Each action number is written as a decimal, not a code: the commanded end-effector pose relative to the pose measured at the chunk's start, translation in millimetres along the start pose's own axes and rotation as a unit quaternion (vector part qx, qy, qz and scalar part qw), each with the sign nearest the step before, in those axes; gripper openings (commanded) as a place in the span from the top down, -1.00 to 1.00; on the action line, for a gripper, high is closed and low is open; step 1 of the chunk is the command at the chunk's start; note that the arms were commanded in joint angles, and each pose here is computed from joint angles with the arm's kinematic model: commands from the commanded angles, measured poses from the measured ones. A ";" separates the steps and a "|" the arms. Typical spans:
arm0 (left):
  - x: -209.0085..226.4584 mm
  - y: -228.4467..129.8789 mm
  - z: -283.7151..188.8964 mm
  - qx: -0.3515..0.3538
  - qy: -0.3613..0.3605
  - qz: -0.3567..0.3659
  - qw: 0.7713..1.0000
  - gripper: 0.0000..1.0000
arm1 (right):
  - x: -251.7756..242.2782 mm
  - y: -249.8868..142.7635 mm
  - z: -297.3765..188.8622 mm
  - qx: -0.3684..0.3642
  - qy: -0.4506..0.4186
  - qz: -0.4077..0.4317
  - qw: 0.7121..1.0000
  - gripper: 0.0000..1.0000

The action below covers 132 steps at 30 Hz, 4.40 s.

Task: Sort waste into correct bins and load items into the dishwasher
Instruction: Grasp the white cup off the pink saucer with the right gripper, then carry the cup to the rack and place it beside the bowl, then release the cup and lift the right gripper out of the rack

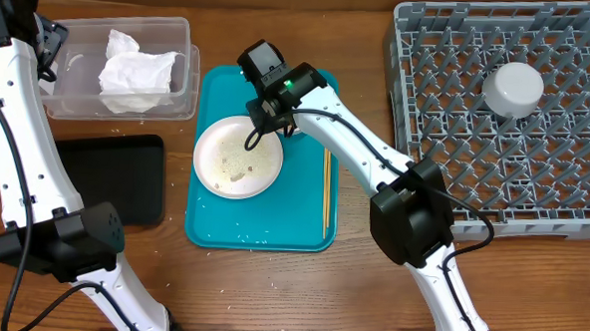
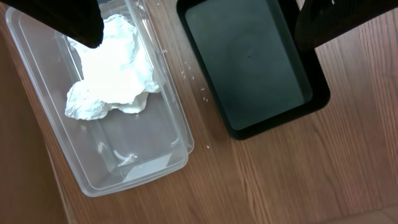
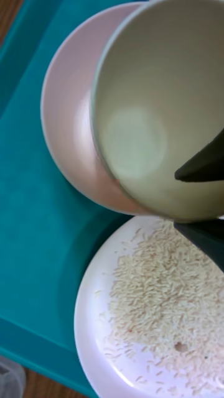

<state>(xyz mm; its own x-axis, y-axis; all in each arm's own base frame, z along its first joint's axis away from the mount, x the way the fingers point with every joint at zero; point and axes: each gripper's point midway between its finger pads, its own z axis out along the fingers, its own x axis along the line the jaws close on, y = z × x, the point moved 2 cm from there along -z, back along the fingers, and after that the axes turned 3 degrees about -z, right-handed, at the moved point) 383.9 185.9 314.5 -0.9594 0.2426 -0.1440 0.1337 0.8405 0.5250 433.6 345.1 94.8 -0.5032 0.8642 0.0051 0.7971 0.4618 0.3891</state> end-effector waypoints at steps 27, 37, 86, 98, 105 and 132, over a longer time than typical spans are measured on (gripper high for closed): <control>-1.1 -0.7 3.2 -0.005 0.007 0.000 1.000 -1.00 | -252.4 6.8 -294.1 -0.190 0.023 0.343 0.920 0.93; -1.1 -0.8 3.2 -0.005 0.007 0.000 1.000 -1.00 | -342.0 -46.5 -336.2 -0.230 0.182 0.416 0.861 0.93; -1.1 -0.7 3.2 -0.005 0.007 0.000 1.000 -1.00 | -370.9 -177.7 -117.3 -0.097 0.444 0.543 0.706 0.93; -1.1 -0.7 3.2 -0.005 0.007 0.000 1.000 -1.00 | -407.3 -205.8 -158.7 -0.033 0.285 0.578 0.764 0.49; -1.1 -0.7 3.2 -0.005 0.007 0.000 1.000 -1.00 | -408.0 -179.3 -244.4 -0.047 0.142 0.548 0.823 0.49; -1.1 -0.8 3.2 -0.005 0.007 0.000 1.000 -1.00 | -354.0 -154.0 -118.0 0.101 -0.136 0.460 0.871 0.93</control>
<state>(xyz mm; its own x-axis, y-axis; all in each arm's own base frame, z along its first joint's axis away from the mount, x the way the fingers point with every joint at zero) 383.9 186.0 314.5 -0.9594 0.2425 -0.1439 0.1336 0.8404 0.5253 451.4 -43.0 145.5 0.4308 0.9001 0.0654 0.8882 -0.4358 0.1457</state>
